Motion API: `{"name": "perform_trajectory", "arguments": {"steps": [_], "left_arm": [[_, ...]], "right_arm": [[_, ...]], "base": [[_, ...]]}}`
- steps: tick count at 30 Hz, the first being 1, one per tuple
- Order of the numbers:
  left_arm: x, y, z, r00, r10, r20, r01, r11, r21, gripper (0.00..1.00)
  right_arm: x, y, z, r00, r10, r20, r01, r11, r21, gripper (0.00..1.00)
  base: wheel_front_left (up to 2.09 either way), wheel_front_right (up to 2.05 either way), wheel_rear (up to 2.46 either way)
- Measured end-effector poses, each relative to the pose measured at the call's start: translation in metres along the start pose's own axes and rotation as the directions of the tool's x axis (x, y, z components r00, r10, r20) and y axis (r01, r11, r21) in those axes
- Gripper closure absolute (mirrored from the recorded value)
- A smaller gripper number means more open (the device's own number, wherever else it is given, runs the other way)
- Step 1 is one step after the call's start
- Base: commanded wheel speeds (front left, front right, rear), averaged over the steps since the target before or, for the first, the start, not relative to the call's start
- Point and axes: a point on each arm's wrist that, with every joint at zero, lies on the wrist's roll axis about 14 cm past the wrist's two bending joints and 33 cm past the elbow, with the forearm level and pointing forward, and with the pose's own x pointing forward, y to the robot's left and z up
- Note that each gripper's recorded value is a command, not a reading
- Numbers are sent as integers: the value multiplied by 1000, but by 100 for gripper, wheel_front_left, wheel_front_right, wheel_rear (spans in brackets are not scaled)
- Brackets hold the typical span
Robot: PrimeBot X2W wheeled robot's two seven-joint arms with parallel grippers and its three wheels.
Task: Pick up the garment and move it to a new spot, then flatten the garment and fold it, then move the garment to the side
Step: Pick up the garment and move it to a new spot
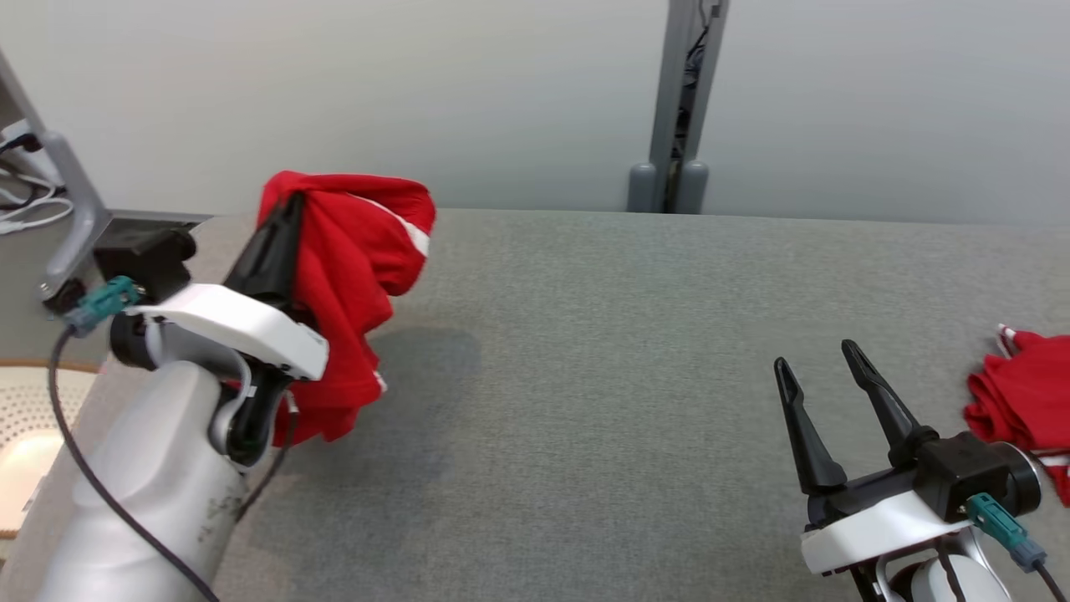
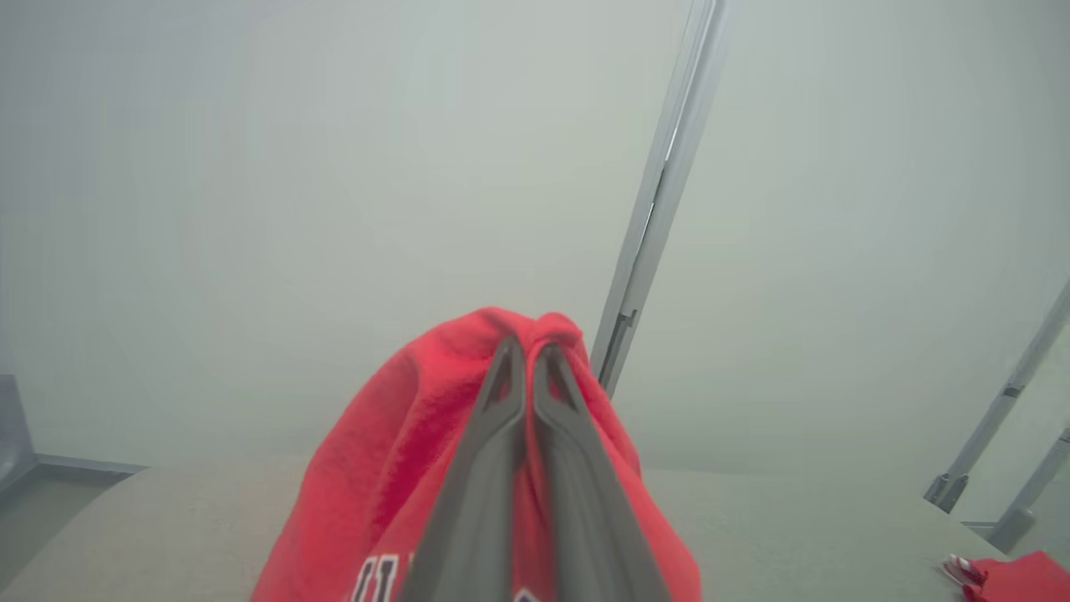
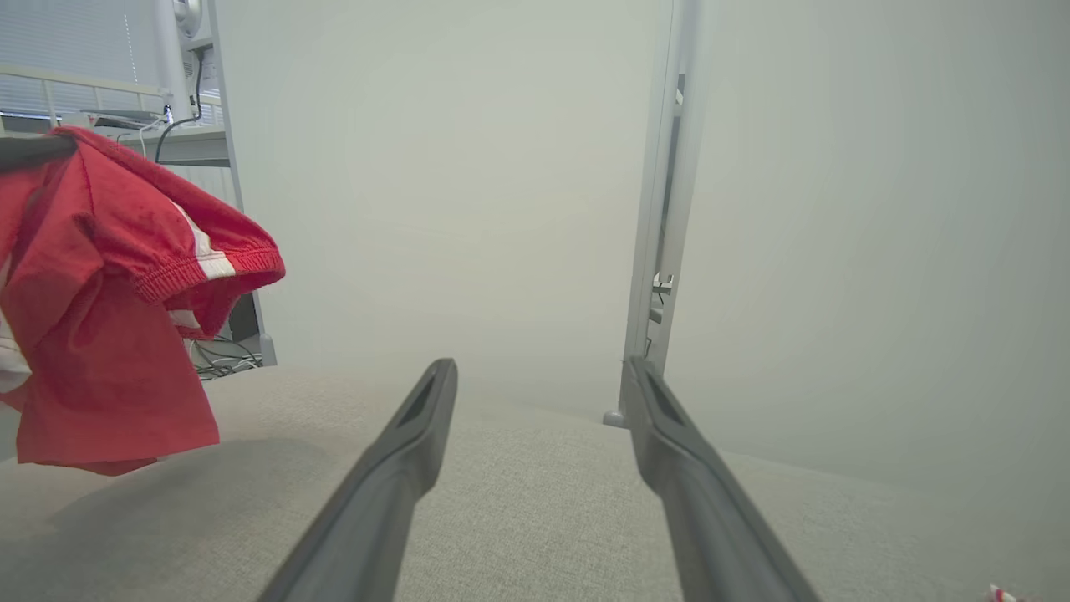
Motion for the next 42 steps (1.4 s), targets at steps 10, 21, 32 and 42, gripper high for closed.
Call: {"name": "perform_trajectory", "arguments": {"steps": [10, 21, 32, 42], "left_arm": [[22, -111, -20, 974, -226, 27, 228, 972, -54, 100], [13, -231, -101, 857, -499, -130, 491, 866, -90, 100], [-31, -270, -198, 669, -628, -397, 665, 745, -58, 0], [-5, -229, -166, 808, -498, -315, 516, 856, -30, 0]], "right_arm": [[-26, -43, 15, 991, -130, 26, 131, 990, -54, 0], [-71, -101, 21, 944, -330, 25, 331, 939, -91, 0], [-104, -128, 9, 893, -450, -22, 445, 889, -105, 0], [-89, -120, 7, 910, -413, -18, 410, 908, -87, 0]], "base": [[0, 0, 0], [0, 0, 0], [0, 0, 0], [0, 0, 0]]}}
